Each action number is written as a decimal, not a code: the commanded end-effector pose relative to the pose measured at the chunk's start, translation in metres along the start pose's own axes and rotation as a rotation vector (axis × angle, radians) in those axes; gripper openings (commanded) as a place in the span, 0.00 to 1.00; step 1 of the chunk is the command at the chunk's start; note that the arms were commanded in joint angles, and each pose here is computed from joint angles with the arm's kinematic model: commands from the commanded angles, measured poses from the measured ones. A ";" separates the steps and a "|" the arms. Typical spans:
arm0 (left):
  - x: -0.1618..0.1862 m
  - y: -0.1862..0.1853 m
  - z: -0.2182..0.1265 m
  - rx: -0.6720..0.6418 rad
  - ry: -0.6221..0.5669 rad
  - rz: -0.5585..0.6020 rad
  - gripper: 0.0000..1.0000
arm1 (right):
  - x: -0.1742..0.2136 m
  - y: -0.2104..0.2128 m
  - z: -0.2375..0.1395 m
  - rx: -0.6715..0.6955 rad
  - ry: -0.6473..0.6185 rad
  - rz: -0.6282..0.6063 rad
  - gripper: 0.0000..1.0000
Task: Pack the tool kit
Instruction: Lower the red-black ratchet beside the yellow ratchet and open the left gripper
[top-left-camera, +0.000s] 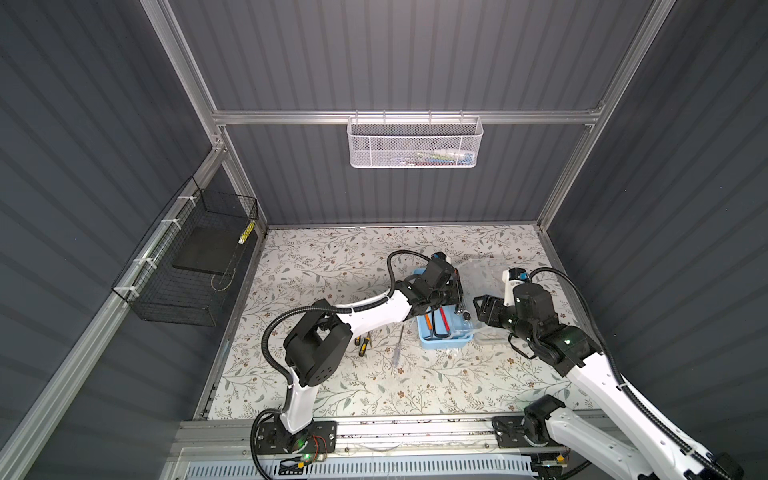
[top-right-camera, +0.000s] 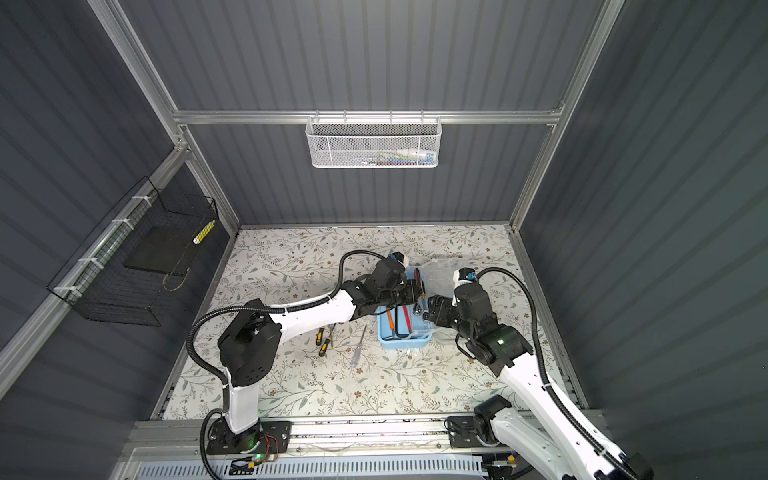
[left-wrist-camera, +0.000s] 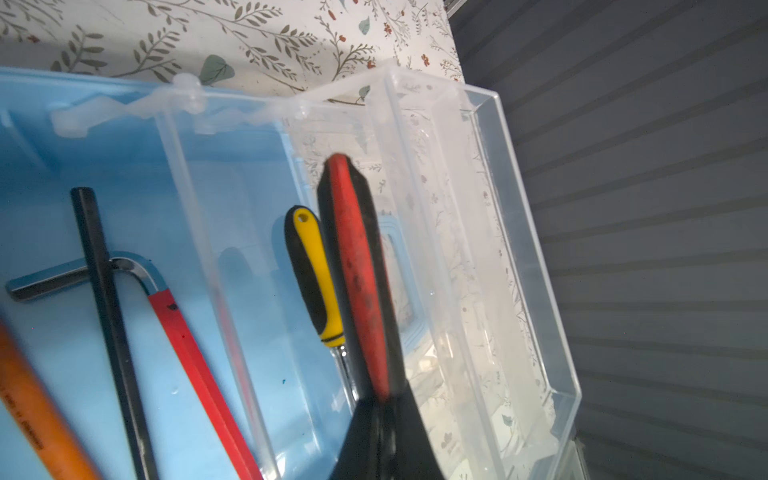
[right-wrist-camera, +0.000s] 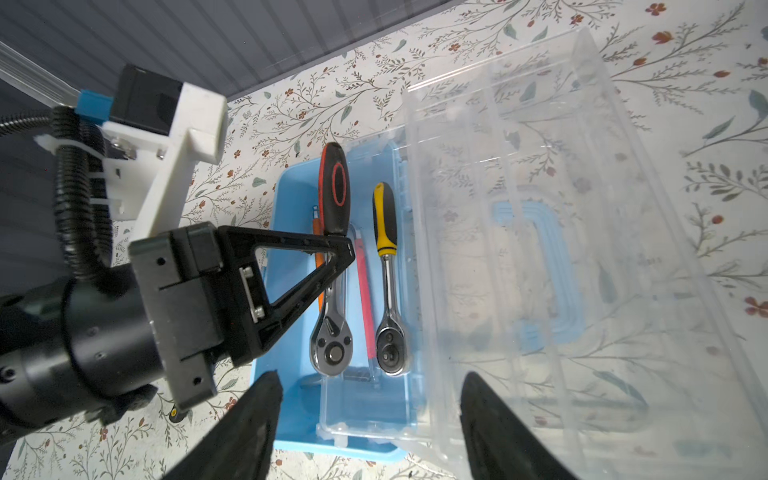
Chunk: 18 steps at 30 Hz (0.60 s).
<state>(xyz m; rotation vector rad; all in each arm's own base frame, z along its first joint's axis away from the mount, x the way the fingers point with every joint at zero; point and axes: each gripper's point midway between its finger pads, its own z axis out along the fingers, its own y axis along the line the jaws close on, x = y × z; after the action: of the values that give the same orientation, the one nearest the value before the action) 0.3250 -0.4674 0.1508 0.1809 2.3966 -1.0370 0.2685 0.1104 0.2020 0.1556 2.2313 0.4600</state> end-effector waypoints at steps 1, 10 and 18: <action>-0.006 -0.008 0.001 -0.011 -0.023 -0.015 0.00 | 0.012 -0.006 0.001 0.000 0.039 -0.016 0.70; 0.003 -0.001 0.012 -0.042 0.004 -0.019 0.11 | 0.015 -0.011 0.001 0.003 0.043 -0.011 0.71; -0.001 0.000 -0.010 -0.072 -0.007 -0.016 0.58 | 0.011 -0.014 0.000 0.013 0.036 -0.002 0.71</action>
<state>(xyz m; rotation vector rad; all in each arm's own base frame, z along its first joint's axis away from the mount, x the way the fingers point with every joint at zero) 0.3249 -0.4693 0.1382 0.1380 2.4423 -0.9795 0.2651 0.1004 0.1912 0.1692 2.2563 0.4566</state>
